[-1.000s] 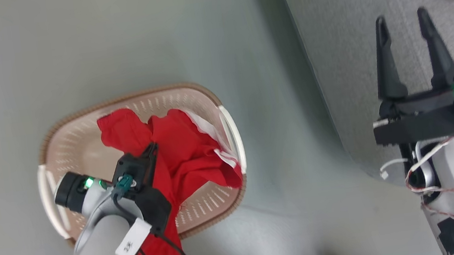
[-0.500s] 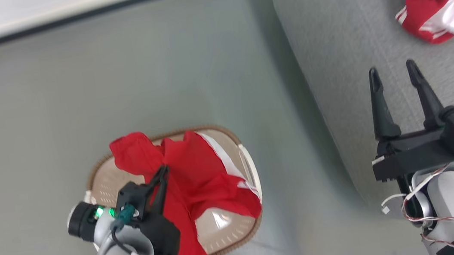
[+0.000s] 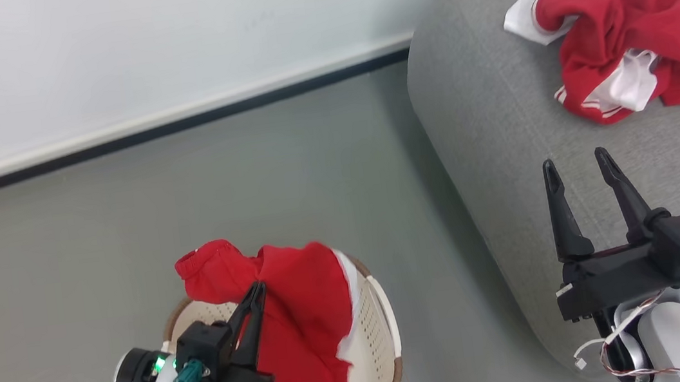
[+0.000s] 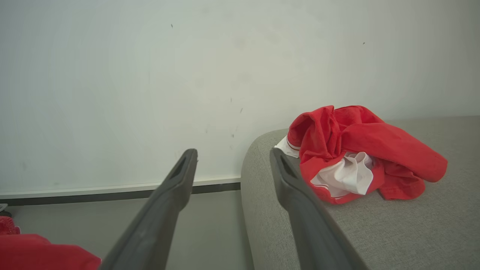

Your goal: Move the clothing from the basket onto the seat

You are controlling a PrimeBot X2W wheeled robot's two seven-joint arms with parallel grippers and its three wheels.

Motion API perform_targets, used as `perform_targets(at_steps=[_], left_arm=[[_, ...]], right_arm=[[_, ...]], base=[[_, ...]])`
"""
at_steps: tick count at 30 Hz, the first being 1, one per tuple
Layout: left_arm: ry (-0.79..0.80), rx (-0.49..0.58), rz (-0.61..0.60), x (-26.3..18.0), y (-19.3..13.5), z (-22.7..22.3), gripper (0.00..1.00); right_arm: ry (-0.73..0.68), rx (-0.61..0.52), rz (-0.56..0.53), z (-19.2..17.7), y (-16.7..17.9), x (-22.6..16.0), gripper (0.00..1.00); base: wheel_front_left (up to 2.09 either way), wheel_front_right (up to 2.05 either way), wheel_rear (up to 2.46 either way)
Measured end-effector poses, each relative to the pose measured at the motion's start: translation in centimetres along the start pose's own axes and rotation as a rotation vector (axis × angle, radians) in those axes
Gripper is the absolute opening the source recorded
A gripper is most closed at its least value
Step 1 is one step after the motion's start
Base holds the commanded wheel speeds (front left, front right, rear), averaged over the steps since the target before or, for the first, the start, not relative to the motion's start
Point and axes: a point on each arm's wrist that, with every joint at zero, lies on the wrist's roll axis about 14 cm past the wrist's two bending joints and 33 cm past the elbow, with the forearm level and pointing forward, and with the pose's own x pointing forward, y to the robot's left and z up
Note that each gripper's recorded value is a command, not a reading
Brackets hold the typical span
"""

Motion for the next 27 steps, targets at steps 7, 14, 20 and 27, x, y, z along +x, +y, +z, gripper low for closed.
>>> perform_targets(at_steps=[7, 14, 20, 27], left_arm=[[-0.065, 0.002, 0.013, -1.2, -0.7, 2.0, 1.00], [-0.097, -0.002, 0.018, -2.0, -1.1, 2.8, 1.00], [-0.135, -0.012, 0.028, -2.3, -1.0, 3.9, 1.00], [-0.156, -0.017, 0.060, -3.2, -0.3, 4.4, 1.00]], right_arm=[[-0.043, 0.001, -0.009, 1.8, -0.4, -1.3, 1.00], [-0.068, -0.001, -0.017, 2.7, -0.7, -1.7, 1.00], [-0.078, -0.002, -0.016, 3.0, -0.8, -1.8, 1.00], [-0.091, -0.001, -0.014, 3.5, -0.8, -1.9, 1.00]], base=[[0.00, 0.00, 0.00], [0.00, 0.00, 0.00], [0.00, 0.00, 0.00], [0.00, 0.00, 0.00]])
